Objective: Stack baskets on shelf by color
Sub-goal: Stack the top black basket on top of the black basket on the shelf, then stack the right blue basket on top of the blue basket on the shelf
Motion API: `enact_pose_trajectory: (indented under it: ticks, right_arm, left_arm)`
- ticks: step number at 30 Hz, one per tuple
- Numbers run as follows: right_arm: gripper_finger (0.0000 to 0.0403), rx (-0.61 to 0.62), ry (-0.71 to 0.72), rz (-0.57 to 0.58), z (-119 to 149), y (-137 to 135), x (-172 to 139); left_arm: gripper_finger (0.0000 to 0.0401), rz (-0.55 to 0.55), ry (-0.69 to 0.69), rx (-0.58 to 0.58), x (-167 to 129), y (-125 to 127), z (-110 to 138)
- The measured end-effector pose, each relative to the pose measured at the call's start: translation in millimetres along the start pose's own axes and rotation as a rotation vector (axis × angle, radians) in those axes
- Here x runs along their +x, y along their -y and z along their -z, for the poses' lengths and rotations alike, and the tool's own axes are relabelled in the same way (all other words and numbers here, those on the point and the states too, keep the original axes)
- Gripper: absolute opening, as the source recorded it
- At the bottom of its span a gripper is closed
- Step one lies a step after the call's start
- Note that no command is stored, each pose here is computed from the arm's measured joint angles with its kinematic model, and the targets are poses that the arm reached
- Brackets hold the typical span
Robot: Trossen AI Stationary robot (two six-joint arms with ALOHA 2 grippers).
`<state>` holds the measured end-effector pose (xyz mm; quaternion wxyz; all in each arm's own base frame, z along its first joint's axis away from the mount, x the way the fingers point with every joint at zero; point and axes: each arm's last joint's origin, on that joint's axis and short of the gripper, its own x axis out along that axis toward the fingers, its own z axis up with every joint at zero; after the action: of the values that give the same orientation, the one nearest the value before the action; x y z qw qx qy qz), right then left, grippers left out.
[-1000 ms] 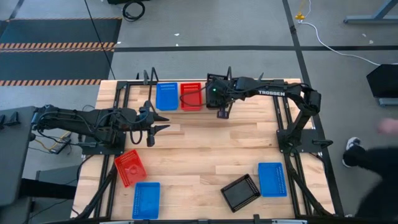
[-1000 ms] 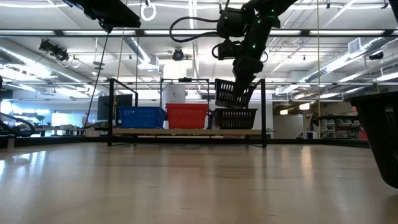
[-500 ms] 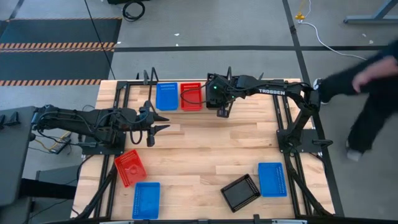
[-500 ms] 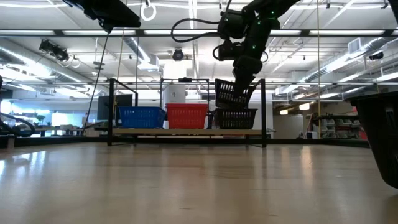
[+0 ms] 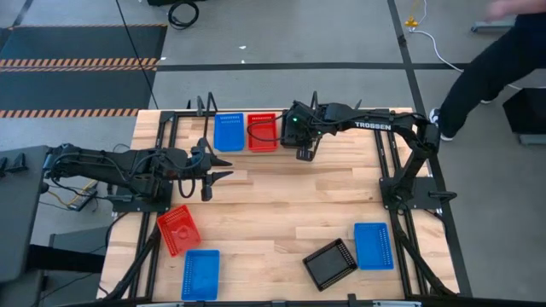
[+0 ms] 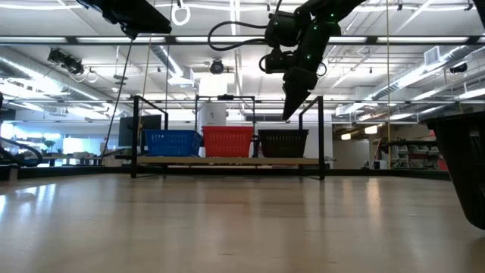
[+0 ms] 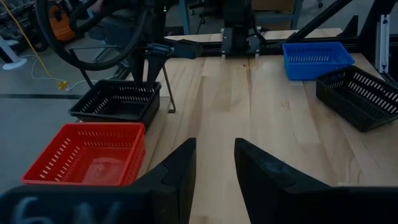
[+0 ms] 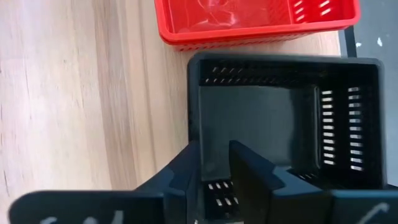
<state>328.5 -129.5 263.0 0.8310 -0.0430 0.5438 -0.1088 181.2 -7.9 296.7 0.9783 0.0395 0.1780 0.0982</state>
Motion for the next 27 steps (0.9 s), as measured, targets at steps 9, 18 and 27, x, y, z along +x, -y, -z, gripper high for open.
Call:
enact_pose_trajectory:
  ticks: [9,18,27]
  right_arm:
    - [0.0098,0.061,0.008,-0.005,-2,-3,0]
    - [0.0097,0.219,-0.080,-0.232,0,-44,-5]
    - [0.0097,0.302,-0.349,-0.396,14,-117,-22]
  left_arm:
    - [0.0117,0.000,0.000,0.000,0,0,0]
    - [0.0117,0.000,0.000,0.000,0,0,0]
    - [0.0117,0.000,0.000,0.000,0,0,0]
